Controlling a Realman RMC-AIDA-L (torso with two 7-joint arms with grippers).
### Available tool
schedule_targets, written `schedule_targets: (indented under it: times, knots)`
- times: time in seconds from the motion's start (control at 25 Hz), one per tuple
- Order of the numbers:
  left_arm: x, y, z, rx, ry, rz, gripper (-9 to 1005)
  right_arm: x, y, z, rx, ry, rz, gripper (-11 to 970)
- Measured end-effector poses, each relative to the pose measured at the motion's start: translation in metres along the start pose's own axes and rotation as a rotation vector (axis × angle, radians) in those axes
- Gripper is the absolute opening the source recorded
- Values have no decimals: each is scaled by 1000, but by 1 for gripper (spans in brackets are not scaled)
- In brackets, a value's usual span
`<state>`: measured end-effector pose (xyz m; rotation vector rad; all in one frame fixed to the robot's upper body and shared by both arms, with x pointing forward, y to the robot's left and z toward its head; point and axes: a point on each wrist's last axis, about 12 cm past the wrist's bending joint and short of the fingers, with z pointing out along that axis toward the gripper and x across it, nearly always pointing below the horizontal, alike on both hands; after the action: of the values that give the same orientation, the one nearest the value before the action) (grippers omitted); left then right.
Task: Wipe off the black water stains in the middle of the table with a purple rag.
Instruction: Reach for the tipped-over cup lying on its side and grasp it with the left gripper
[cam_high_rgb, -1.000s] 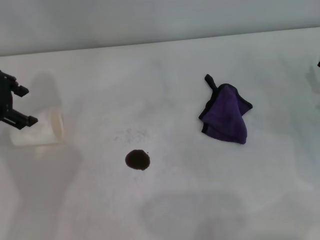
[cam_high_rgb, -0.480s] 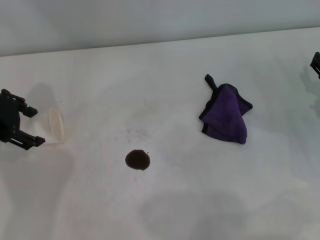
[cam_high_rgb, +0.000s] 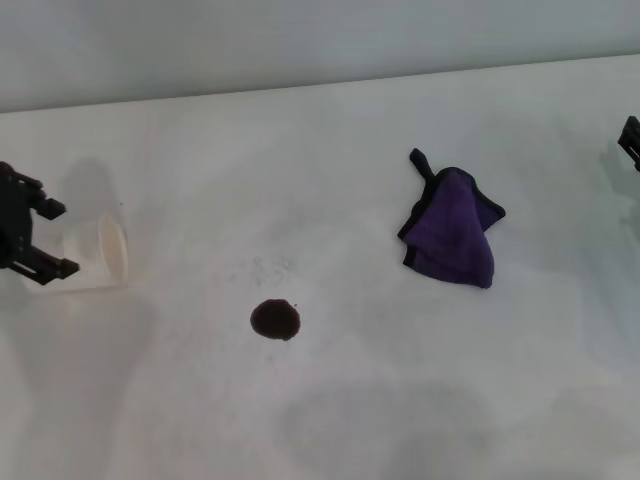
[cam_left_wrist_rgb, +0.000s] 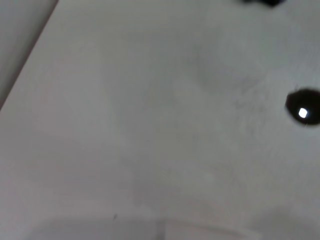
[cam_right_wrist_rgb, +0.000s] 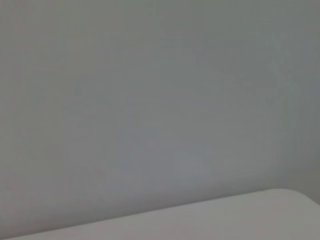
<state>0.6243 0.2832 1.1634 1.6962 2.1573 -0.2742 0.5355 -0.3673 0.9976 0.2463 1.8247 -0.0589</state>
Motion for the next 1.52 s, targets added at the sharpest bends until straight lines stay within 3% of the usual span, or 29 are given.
schedule_targets:
  times: [0.64, 1.52]
  knots:
    - [-3, 5, 11, -23, 65, 48, 810, -1, 3, 2, -1, 3, 11, 869]
    - [-7, -2, 36, 36, 84, 76, 809, -7, 2, -2, -19, -71, 11, 868]
